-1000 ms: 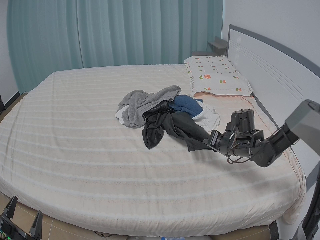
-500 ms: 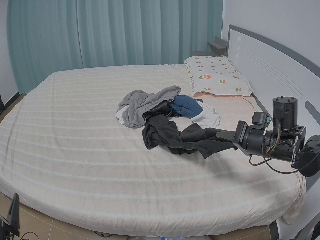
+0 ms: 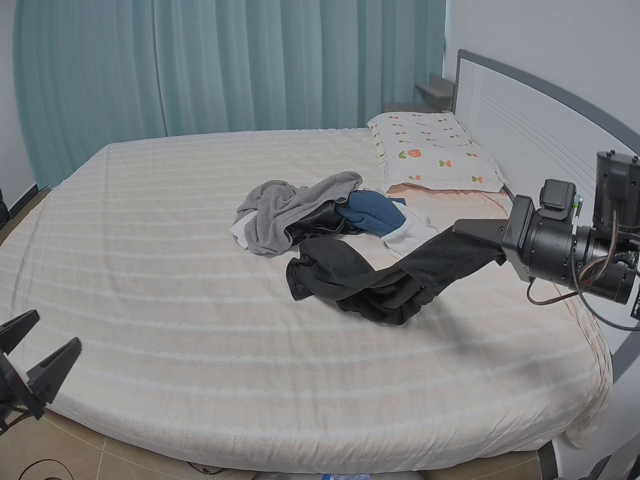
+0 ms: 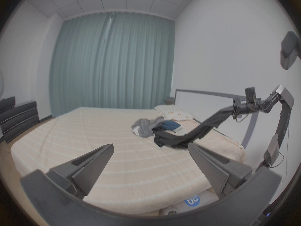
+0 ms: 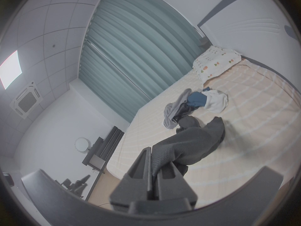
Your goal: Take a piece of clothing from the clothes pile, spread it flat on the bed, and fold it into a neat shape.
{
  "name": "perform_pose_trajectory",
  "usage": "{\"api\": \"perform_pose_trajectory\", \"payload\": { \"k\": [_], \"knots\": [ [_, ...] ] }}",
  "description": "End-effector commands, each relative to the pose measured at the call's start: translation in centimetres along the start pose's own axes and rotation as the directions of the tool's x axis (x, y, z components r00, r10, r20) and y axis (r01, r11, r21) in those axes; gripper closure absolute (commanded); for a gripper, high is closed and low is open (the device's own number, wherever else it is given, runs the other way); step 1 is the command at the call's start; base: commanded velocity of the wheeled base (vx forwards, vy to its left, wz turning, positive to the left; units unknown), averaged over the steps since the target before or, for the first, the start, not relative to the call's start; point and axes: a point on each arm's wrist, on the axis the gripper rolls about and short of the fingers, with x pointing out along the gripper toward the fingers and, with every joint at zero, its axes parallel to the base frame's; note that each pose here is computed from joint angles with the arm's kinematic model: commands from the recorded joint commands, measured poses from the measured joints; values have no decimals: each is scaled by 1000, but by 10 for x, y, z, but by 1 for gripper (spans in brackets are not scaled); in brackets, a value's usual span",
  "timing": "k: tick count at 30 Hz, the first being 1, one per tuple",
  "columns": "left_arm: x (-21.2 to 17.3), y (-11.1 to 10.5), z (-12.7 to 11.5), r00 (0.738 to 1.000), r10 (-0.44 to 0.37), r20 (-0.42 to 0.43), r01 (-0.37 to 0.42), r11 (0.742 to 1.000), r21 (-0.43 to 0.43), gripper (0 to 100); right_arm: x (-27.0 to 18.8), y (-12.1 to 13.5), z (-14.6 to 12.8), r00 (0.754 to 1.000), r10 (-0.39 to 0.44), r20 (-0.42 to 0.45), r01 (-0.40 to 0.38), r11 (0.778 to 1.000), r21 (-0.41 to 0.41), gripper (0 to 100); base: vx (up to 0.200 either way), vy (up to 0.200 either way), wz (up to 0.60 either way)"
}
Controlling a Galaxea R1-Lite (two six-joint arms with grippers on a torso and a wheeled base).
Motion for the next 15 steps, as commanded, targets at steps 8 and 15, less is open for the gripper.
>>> {"api": "perform_pose_trajectory", "payload": {
  "k": [8,15],
  "knots": [
    [159,-42,-23,901,-184,-394,213,977,30,0,-57,39,31,981,132,139,-118,987,-109,100,0,0,0],
    [200,-73,-51,823,-215,-526,273,962,33,0,-56,36,28,985,124,123,-111,988,-107,100,0,0,0]
  ]
}}
